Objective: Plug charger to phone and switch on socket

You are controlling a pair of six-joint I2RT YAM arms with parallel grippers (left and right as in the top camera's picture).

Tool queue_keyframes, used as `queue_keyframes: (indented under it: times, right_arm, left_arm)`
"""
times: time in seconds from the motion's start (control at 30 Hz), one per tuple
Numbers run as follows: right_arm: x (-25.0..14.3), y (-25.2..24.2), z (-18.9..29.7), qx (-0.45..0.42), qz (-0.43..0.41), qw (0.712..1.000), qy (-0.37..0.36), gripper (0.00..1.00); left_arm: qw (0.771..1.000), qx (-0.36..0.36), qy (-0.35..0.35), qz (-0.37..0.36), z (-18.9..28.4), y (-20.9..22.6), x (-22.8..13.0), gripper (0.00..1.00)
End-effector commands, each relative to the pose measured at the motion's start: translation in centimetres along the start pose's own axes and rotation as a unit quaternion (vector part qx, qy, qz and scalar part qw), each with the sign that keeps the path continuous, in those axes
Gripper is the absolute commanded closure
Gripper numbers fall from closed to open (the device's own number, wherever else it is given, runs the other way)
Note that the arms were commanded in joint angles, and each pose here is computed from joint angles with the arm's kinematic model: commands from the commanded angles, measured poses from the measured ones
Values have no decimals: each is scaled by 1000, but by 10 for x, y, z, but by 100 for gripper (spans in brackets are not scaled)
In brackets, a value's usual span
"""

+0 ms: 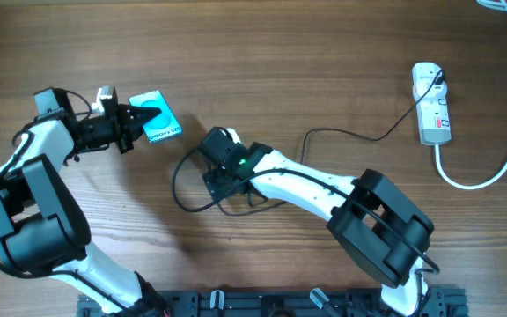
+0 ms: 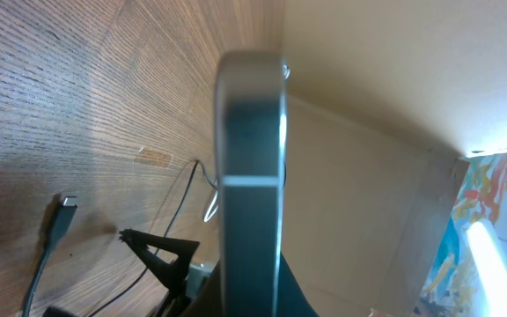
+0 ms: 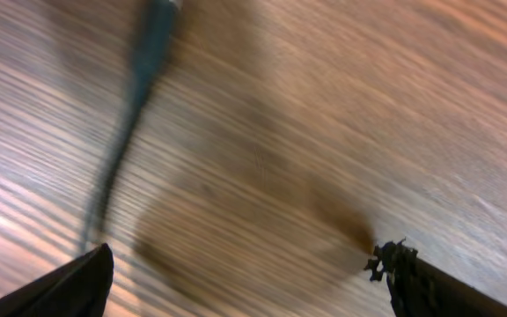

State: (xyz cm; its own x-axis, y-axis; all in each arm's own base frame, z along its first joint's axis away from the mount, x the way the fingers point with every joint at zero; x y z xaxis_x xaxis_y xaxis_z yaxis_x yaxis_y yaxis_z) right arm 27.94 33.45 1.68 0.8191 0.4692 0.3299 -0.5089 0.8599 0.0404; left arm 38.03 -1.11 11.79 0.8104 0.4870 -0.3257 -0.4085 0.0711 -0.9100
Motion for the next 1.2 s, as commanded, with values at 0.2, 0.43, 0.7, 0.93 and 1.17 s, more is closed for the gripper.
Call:
queue_keyframes:
  times: [0.2,0.43,0.7,0.93,1.17]
  right_arm:
    - [21,21,-6,46,3,998,-43,0]
    - [5,9,-32,4,33,999,-18,0]
    - [-14,-9,-49,-58,52,997,20,0]
    - [-39,-55,-4,-152,68,974,151,0]
    - [-82,-125,17,-231,49,937,258,0]
  left_arm:
    - [1000,-12,5,2,1,-4,0,94]
    - [1000,-12,5,2,1,-4,0,93]
    - [1000,-12,5,2,1,-4,0,93]
    - [1000,-12,5,2,1,-4,0,94]
    - [1000,-12,5,2,1,-4,0,94]
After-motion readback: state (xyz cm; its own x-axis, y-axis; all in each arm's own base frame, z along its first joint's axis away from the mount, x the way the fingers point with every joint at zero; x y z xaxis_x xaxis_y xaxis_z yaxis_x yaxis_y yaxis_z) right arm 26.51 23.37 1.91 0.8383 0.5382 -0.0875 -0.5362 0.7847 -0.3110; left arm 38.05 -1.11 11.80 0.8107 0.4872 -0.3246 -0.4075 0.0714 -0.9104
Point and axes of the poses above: each gripper's point midway between its finger pads, its own z axis back along the fingers, its own y axis along the line the jaws close on, x = y × z, the point moved 1 cm from there along z, back along the fingers, and after that the axes turned 2 degrees about z, right-handed, at the moved point
